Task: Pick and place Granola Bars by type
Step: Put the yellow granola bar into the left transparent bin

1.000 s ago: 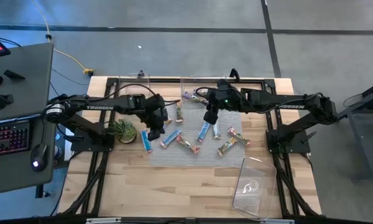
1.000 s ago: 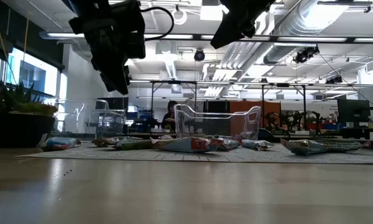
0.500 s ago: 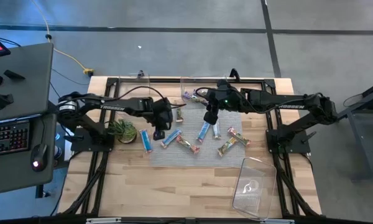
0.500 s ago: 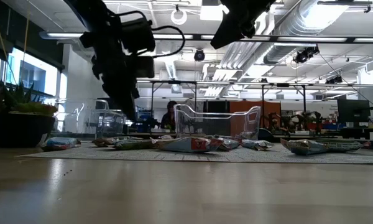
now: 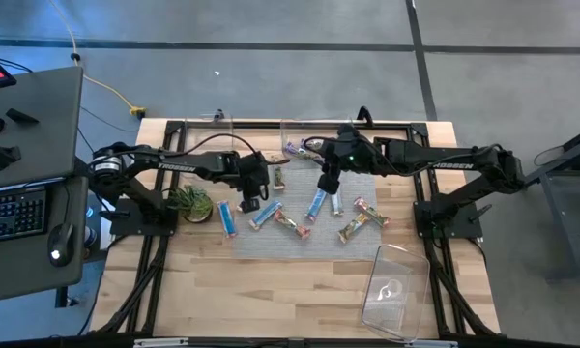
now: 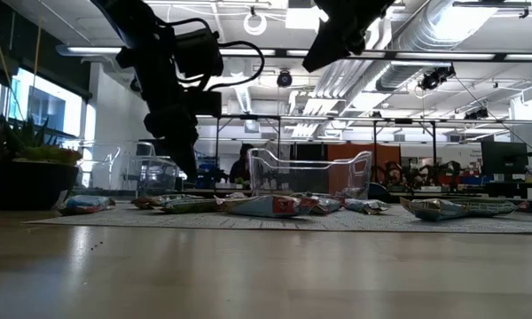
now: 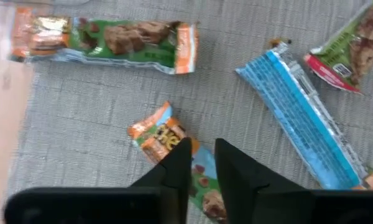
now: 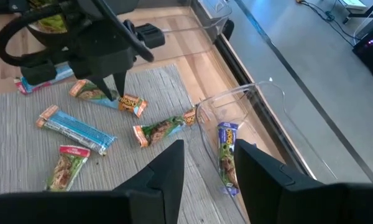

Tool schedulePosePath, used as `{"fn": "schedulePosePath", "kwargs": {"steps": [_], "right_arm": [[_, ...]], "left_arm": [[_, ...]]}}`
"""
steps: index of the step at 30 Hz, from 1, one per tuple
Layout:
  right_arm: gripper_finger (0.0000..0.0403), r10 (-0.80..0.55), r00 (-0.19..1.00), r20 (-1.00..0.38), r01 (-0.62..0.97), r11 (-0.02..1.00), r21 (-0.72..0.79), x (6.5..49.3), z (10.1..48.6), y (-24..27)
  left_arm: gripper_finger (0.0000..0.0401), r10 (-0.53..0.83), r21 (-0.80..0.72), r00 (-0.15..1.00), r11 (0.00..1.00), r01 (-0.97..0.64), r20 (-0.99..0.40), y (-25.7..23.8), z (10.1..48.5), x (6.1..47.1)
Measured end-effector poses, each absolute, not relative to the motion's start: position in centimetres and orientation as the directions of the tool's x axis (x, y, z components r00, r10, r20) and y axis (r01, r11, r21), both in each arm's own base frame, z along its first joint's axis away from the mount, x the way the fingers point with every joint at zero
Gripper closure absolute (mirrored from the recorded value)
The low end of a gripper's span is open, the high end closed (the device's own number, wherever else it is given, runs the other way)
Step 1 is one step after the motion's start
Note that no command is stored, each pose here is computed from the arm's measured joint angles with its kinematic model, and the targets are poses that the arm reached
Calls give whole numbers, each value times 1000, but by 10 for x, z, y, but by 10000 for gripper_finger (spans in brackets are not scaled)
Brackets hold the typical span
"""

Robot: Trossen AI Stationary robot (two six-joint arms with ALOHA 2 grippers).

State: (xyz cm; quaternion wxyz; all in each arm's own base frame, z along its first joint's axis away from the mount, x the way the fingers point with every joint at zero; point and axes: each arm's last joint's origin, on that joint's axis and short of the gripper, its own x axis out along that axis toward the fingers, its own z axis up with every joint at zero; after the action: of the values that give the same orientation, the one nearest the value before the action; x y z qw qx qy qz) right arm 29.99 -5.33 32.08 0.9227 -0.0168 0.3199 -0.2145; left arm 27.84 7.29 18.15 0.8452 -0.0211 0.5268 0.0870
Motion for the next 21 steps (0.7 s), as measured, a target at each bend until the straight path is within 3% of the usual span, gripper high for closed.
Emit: {"fn": "schedulePosePath", "kwargs": {"steps": [9,13,18,21], "right_arm": [[279,-399,657,-639,372,910,-186,295,315,-53],[279,-399,653,-644,374,909,-183,295,315,-53],[279,-399,653,-644,374,909,-183,295,315,-53],[279,-399,653,-644,375,909,-183,295,315,-53]], "left_arm": [[233,99,-22,424,963,-270,-900,72,180,277],[223,100,-40,408,946,-322,-908,71,174,273],[223,221,74,335,913,-401,-916,73,163,264],[223,221,61,341,904,-422,-914,73,160,263]]}}
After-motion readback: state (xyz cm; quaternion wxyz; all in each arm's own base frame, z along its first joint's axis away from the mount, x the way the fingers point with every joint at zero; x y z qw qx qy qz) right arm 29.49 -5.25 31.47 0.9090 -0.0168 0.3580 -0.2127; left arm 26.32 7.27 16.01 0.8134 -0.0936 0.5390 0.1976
